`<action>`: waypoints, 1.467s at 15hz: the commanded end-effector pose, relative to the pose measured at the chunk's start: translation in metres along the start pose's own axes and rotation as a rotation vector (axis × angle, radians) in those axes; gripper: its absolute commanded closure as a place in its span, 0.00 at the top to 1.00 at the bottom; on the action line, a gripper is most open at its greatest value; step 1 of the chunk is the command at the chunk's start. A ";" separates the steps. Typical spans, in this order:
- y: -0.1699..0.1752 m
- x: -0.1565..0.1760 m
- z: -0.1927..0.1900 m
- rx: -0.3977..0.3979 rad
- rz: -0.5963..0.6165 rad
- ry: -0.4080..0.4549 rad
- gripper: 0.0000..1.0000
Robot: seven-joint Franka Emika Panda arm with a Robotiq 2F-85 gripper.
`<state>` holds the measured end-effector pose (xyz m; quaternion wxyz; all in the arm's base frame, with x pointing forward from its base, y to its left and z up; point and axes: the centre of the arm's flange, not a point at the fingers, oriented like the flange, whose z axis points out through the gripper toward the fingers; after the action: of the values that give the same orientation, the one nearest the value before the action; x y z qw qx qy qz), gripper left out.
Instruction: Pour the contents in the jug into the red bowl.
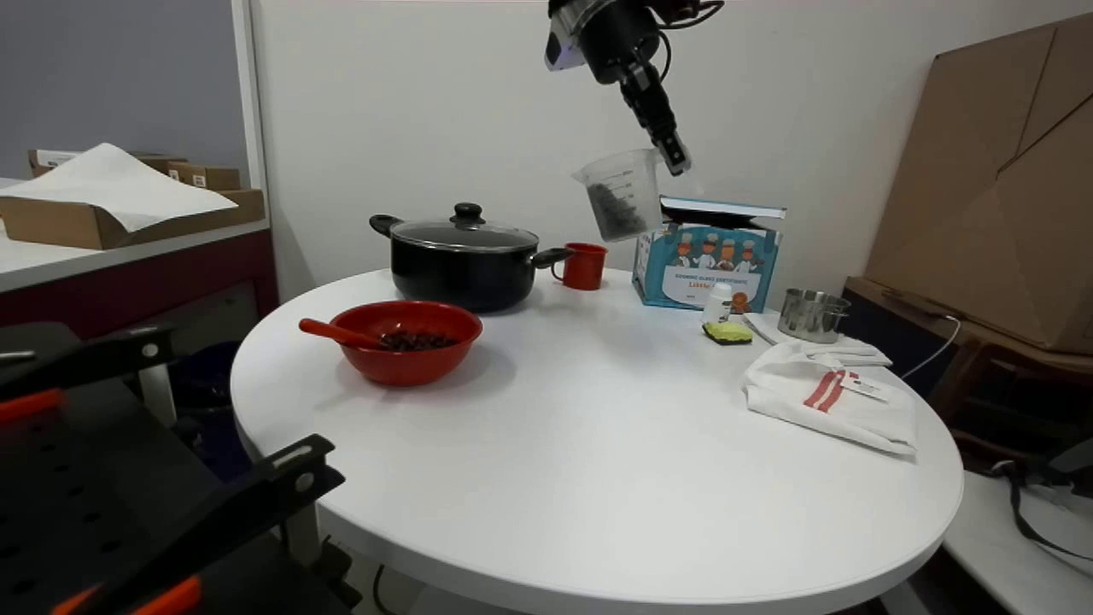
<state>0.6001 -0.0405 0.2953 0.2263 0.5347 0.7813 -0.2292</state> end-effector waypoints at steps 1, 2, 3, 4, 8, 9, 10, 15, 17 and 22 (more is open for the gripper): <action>-0.010 -0.026 0.012 -0.015 -0.084 0.128 0.15; -0.012 -0.030 0.017 -0.008 -0.097 0.155 0.15; -0.014 -0.031 0.022 0.001 -0.111 0.175 0.15; -0.016 -0.031 0.026 0.007 -0.128 0.189 0.15; -0.019 -0.022 0.039 -0.012 -0.229 0.142 0.15; -0.021 -0.018 0.044 -0.025 -0.247 0.128 0.15; -0.022 -0.016 0.048 -0.035 -0.259 0.119 0.15; -0.030 -0.006 0.072 -0.079 -0.269 0.112 0.15; -0.033 -0.005 0.083 -0.096 -0.265 0.123 0.15; -0.038 0.006 0.111 -0.143 -0.243 0.172 0.15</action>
<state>0.5793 -0.1094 0.2231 0.1610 0.4338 0.8694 -0.1735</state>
